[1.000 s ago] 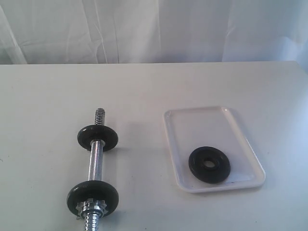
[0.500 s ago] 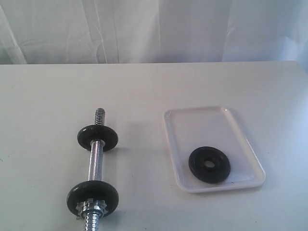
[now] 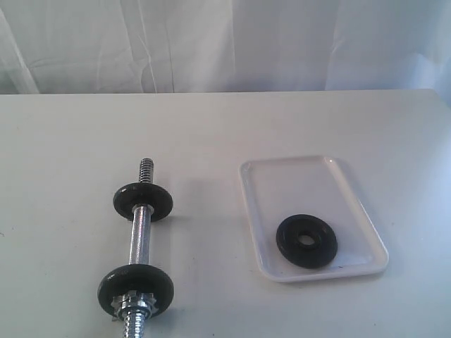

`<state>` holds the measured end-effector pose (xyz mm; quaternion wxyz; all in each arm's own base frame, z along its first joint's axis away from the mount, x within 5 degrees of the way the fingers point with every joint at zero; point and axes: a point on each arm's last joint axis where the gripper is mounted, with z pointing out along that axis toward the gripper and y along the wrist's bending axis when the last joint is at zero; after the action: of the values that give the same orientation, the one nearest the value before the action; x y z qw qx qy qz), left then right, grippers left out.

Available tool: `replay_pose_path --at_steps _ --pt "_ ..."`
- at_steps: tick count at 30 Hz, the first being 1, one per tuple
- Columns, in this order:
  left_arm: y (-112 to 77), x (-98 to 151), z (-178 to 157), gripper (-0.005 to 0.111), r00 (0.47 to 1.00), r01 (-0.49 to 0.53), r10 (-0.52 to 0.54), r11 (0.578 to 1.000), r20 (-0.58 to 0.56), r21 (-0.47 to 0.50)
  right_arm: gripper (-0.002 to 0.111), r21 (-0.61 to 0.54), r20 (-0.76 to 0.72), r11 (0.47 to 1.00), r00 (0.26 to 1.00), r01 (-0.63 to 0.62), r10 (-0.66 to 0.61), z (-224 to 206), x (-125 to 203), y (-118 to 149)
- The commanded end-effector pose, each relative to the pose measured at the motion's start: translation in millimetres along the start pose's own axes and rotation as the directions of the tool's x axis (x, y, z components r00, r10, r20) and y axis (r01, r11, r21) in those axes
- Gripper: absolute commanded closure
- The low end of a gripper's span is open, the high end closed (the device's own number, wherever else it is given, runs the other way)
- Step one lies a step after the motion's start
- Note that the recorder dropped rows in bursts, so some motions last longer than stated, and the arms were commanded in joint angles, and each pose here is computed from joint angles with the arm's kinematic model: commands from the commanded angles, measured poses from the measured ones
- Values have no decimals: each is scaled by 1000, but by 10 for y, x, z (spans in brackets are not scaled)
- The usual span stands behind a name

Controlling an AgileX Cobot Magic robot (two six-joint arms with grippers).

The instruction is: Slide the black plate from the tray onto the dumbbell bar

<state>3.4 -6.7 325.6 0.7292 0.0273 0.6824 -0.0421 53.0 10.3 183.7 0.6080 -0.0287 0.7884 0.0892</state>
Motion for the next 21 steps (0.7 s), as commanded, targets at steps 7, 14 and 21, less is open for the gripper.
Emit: replay_pose_path --at_steps 7,14,21 --pt "-161 -179 39 107 898 412 -436 882 65 229 108 -14 13 1000 1000 9 -9 -2 -5 7" --pt "-228 -516 259 107 976 204 -217 941 15 271 108 -14 13 1000 1000 9 -9 -2 -5 7" --pt "-135 -326 716 107 893 -211 307 931 -329 298 108 -14 13 1000 1000 9 -9 -2 -5 7"
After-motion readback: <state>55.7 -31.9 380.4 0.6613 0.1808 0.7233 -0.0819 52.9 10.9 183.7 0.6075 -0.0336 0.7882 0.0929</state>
